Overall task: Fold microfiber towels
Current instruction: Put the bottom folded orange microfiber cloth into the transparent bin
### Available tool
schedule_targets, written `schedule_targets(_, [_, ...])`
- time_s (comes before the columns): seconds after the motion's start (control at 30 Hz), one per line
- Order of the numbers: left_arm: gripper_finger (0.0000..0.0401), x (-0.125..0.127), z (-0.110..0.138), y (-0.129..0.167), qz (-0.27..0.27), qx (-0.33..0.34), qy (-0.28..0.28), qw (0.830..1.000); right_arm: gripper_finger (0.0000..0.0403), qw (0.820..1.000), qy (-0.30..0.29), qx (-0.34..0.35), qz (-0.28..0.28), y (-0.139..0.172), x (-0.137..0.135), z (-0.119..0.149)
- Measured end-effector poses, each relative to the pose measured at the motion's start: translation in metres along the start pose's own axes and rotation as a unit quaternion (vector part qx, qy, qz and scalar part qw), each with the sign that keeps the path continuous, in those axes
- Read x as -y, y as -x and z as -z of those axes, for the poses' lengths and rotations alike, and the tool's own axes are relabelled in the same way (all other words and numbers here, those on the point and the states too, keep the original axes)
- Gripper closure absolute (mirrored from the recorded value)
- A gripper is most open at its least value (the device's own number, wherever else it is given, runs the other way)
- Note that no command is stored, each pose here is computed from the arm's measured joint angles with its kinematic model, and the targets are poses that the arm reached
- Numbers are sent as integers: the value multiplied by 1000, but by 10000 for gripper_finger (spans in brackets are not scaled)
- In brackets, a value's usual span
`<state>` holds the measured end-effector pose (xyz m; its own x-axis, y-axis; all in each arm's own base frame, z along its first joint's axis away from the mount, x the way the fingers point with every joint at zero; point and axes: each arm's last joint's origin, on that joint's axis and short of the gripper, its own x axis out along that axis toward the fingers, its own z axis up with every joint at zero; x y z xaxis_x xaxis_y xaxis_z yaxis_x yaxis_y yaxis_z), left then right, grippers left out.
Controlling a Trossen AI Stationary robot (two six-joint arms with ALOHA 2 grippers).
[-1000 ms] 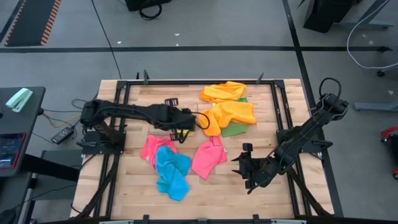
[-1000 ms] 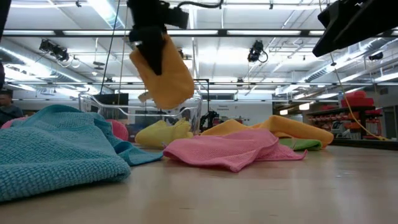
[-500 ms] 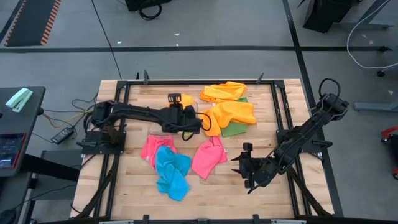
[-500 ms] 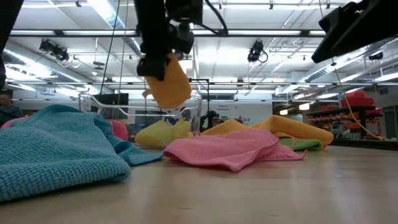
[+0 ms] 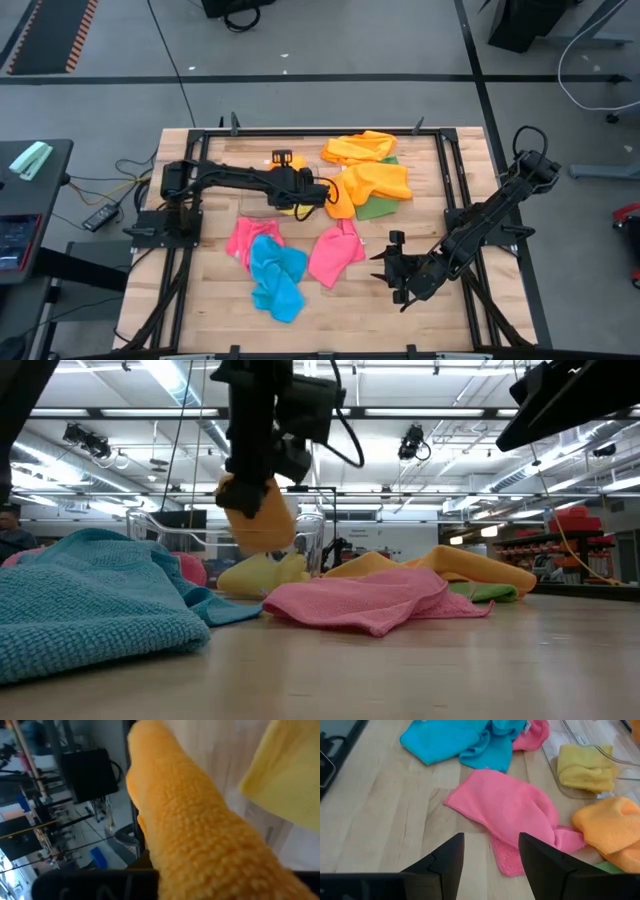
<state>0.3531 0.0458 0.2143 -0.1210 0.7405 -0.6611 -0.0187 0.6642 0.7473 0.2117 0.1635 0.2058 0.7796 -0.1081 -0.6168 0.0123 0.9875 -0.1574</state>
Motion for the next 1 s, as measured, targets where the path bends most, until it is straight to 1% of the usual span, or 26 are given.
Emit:
schedule_targets(0.13, [361, 17, -4, 0, 1, -2, -29, 1000, 206, 1000, 0, 0, 0, 0, 0, 0])
schedule_targets(0.3, [369, 25, -5, 7, 12, 7, -43, 999, 206, 1000, 0, 1, 0, 0, 0, 0])
schedule_targets(0.43, [369, 24, -8, 14, 54, 19, -55, 997, 206, 1000, 0, 1, -1, 0, 0, 0])
schedule_targets(0.53, [367, 25, -12, 13, 90, 34, -61, 993, 206, 1000, -1, 1, -1, 0, 0, 0])
schedule_targets(0.67, [373, 25, -16, 10, 128, 50, -69, 988, 206, 1000, -1, 0, -2, 0, 0, 0])
schedule_targets(0.77, [374, 26, -19, 11, 148, 65, -80, 984, 206, 1000, 0, 0, -2, 0, 0, 0])
schedule_targets(0.87, [365, 28, -20, 11, 169, 72, -90, 979, 206, 1000, 0, 0, -2, 0, 0, 0])
schedule_targets(1.0, [365, 33, -22, 8, 176, 71, -93, 978, 206, 1000, -1, 0, -3, 0, 0, 0])
